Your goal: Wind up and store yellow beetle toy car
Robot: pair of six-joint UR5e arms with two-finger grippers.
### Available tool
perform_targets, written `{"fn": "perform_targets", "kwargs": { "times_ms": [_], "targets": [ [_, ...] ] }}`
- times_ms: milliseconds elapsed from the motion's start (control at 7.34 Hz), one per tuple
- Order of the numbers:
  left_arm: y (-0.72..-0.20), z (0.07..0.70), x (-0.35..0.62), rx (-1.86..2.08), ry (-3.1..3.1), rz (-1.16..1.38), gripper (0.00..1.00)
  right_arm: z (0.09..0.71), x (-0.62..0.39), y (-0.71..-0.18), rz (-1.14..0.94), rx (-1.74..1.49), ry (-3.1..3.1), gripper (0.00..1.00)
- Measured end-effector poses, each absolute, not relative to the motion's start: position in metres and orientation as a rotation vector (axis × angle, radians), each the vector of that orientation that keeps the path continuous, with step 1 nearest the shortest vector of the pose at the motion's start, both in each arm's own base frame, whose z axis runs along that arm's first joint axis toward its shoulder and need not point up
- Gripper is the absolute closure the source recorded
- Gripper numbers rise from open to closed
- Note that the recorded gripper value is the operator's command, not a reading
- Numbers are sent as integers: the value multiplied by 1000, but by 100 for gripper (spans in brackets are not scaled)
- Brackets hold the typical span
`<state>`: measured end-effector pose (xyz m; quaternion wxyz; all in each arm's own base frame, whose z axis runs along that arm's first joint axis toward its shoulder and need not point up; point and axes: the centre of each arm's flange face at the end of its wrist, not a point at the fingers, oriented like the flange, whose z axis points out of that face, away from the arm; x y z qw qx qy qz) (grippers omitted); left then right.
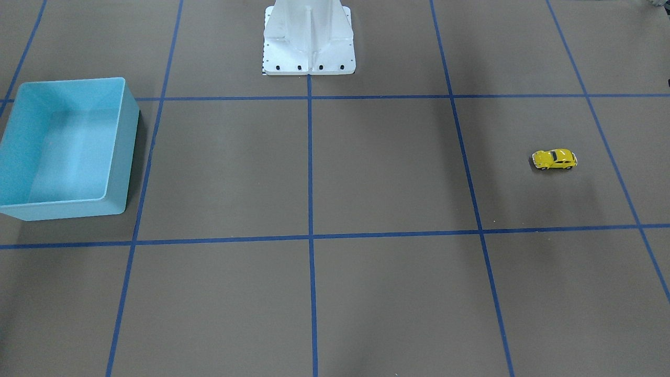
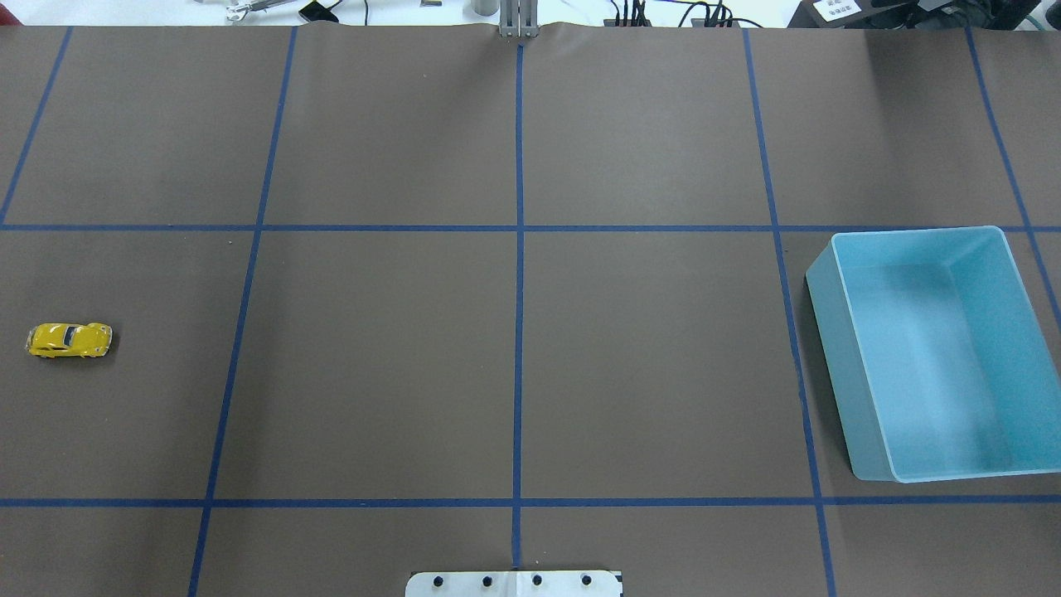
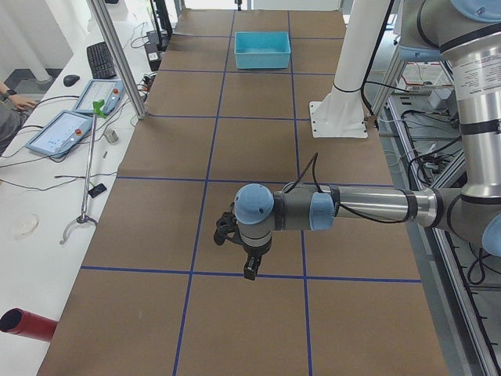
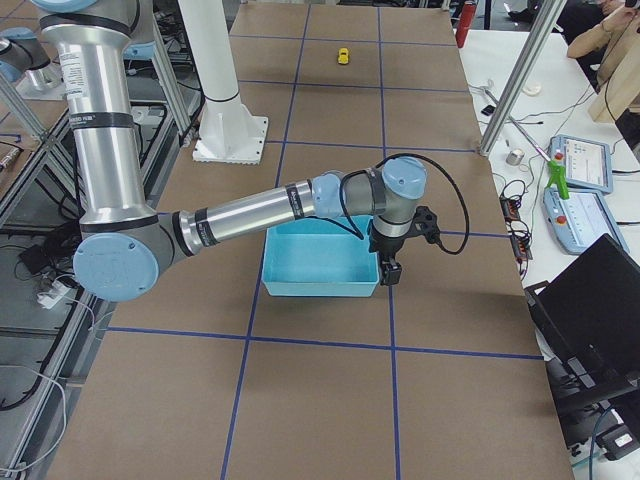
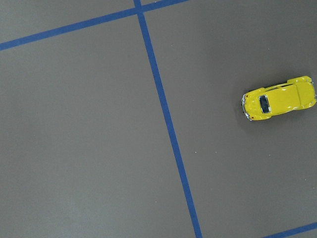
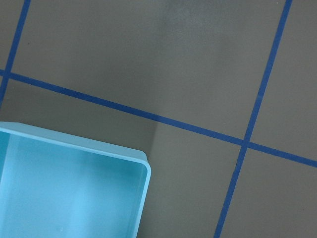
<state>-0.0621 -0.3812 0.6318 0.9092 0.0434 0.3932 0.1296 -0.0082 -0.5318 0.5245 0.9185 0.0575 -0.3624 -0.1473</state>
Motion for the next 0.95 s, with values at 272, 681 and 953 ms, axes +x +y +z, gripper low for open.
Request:
{"fn": "perform_targets", "kwargs": {
  "times_ms": [272,681,953],
  "targets": [
    [-385,626,-63,105,809,274,0,532,-8,-531,-341,135,-744,0],
    [-397,613,-62,139,800,293,0,539,-6,-527,-338,128,-740,0],
    [-413,595,-60,181,791,337,0,550,-4,-521,-262,80,-741,0]
  ]
}}
